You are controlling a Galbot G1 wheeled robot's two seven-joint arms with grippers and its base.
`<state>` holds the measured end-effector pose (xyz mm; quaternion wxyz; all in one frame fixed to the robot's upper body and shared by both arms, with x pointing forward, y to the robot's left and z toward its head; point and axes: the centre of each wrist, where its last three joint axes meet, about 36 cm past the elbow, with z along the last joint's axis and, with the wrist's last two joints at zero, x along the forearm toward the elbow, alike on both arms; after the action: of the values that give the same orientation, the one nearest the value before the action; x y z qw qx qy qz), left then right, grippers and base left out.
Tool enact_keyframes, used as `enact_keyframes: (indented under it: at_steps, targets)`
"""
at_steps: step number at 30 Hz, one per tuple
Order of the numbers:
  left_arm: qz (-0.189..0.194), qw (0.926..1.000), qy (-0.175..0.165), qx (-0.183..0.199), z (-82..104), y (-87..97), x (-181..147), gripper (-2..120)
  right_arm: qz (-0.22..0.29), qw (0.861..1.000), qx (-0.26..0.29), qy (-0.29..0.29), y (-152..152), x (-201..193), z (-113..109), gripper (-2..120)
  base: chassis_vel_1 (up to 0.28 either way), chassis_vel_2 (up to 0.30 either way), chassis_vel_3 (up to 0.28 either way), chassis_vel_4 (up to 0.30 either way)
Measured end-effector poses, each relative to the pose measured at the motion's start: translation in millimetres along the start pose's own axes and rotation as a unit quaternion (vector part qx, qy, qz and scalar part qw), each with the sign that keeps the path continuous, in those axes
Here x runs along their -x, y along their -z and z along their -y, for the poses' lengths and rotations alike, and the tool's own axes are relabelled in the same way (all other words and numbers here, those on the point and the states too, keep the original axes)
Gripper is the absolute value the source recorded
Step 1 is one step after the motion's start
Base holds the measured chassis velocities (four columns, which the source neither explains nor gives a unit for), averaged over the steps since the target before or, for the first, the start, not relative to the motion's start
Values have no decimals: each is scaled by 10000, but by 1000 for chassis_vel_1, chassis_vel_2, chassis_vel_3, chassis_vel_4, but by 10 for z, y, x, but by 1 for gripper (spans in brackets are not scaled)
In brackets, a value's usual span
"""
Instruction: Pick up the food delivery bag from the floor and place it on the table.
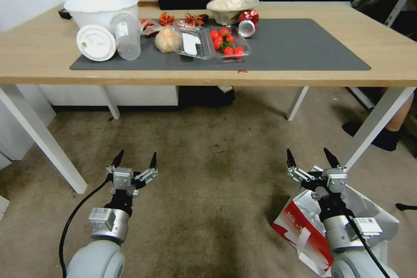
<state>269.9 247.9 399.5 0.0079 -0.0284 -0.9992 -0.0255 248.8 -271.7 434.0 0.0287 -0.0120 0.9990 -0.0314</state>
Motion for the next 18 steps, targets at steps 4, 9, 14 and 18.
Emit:
enact_keyframes:
  at_steps: [4,9,14,18]
  targets:
    - [11,10000,9,11,-11,1,6,97,29,10000,-13,-3,22,9,19,100,0,0,0,0]
    - [14,10000,7,13,-12,0,7,97,41,10000,22,0,23,17,-3,100,0,0,0,0]
    - [16,10000,2,23,-12,-16,2,97,34,10000,0,6,24,13,8,100,0,0,0,0]
    - [4,10000,1,25,-15,-40,7,97,38,10000,-20,-5,34,11,20,100,0,0,0,0]
